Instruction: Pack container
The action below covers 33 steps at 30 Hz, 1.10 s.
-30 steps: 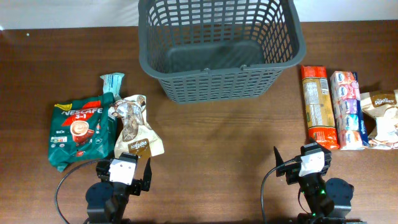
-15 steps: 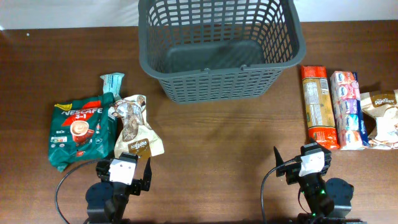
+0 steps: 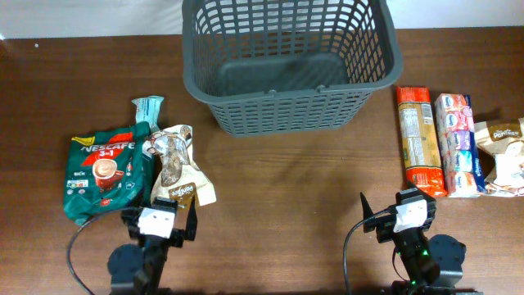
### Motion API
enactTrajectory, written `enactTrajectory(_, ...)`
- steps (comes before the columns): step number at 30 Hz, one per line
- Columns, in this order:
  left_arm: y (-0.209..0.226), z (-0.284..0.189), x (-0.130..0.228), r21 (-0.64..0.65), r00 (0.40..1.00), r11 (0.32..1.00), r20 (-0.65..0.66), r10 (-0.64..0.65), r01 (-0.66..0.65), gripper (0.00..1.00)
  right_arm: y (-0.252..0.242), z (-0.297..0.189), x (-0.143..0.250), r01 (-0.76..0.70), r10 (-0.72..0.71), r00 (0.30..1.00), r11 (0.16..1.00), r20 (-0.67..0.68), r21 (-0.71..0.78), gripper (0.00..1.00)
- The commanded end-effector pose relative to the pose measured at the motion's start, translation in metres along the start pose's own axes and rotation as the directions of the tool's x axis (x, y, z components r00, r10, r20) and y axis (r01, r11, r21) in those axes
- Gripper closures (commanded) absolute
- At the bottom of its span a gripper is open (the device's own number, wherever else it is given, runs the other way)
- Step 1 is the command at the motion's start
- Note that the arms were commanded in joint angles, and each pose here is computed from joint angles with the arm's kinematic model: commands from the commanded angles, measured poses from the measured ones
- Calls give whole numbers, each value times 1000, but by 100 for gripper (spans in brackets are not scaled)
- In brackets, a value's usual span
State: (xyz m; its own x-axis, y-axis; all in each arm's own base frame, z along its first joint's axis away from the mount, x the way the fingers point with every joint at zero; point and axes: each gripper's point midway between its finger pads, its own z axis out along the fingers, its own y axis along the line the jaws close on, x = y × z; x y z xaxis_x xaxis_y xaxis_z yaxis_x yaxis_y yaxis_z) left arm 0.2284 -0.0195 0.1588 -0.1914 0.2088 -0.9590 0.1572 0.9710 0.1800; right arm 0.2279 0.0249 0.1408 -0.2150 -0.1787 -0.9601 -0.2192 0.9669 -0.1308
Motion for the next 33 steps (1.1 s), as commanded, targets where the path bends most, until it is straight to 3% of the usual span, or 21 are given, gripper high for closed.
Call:
enactTrajectory(1,3,-2,-23,-13,995,1000,98,21,-20,1,12,0,0,-7,8,1000,998,11,-64,1)
enactTrajectory(3,4,-2,-27,-12,994,1000,110,-4,5,1,16,0,-3,-4,6,1000,996,22,-90,1)
enactTrajectory(7,3,4,-19,9,984,985,34,-175,174,1,26,-2,-8,-22,28,999,989,39,-147,1)
enactTrajectory(11,14,13,-36,-18,981,982,-50,-189,188,1,11,-7,-22,-106,110,993,992,52,-71,1)
enactTrajectory(15,41,42,-80,-42,975,984,-138,-176,172,1,-24,-17,-49,-111,106,993,987,53,114,1)
enactTrajectory(21,97,96,-144,14,938,970,-256,-233,244,1,-61,-9,-93,-82,111,987,971,-116,225,1)
enactTrajectory(27,130,120,-154,-13,909,956,-306,-282,293,1,-139,22,-160,-140,205,959,943,-195,301,1)
enactTrajectory(33,125,117,-147,-6,893,950,-339,-295,311,1,-229,21,-162,-294,378,902,892,-208,344,1)
